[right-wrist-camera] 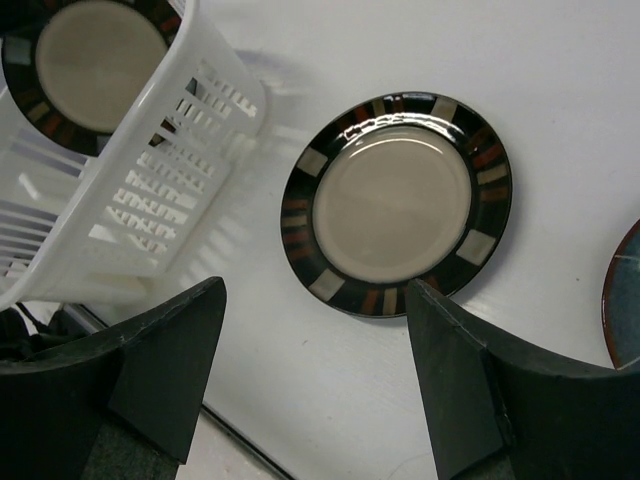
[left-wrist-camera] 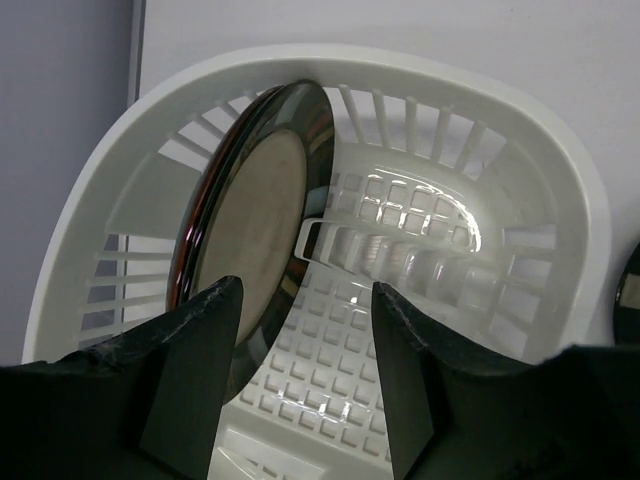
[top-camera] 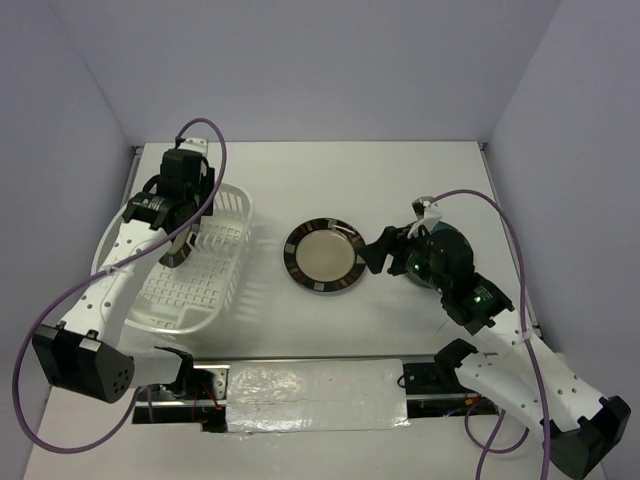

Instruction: Unload the plates from the dish rack

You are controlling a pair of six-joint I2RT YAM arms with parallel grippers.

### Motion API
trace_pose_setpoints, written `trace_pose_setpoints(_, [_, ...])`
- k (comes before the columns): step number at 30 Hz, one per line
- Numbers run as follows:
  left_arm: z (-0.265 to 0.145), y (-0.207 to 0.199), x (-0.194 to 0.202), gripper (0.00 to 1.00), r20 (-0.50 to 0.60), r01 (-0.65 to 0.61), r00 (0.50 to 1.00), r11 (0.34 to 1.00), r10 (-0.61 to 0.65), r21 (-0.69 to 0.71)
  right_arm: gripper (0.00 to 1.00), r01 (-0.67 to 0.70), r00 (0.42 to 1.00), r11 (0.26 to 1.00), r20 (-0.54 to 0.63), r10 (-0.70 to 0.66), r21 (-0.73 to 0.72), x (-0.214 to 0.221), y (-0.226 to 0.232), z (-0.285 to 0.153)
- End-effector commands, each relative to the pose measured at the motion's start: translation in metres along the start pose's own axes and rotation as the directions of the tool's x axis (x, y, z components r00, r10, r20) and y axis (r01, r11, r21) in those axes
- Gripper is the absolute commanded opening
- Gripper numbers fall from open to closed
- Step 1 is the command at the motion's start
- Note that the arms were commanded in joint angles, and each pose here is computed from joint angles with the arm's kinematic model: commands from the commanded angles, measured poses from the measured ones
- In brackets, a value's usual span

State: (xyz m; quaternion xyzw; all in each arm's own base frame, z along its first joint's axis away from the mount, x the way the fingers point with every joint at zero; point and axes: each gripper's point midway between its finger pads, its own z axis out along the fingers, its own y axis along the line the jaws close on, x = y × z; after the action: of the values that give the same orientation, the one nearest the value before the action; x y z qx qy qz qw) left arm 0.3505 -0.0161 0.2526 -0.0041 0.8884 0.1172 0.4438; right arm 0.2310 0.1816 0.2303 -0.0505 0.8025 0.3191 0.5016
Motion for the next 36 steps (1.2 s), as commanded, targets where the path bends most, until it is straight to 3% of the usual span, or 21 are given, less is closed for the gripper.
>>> trace_pose_setpoints(1, [-0.012,0.02,-0.01,0.67,0.051,-0.007,0.999,0.998,0.01,-0.067,0.8,0.027,0.995,1.0,0.096,-0.026,-0.007,-0.021,0.004,-0.001])
trace_pose_setpoints(9, [-0.019,0.05,-0.007,0.7,0.087,0.028,0.996,0.973,-0.008,-0.228,0.8,0.037,0.994,0.999,0.1,-0.035,-0.012,-0.018,0.003,-0.002])
trace_pose_setpoints(15, [-0.019,0.059,-0.005,0.69,0.081,0.024,0.997,0.963,-0.003,-0.267,0.8,0.039,0.993,0.999,0.111,-0.036,-0.029,-0.019,0.006,-0.005])
trace_pose_setpoints(36, [0.018,0.038,0.02,0.6,-0.004,-0.011,1.0,0.978,0.01,-0.211,0.8,0.044,0.988,0.998,0.148,-0.039,-0.035,-0.026,0.008,-0.014])
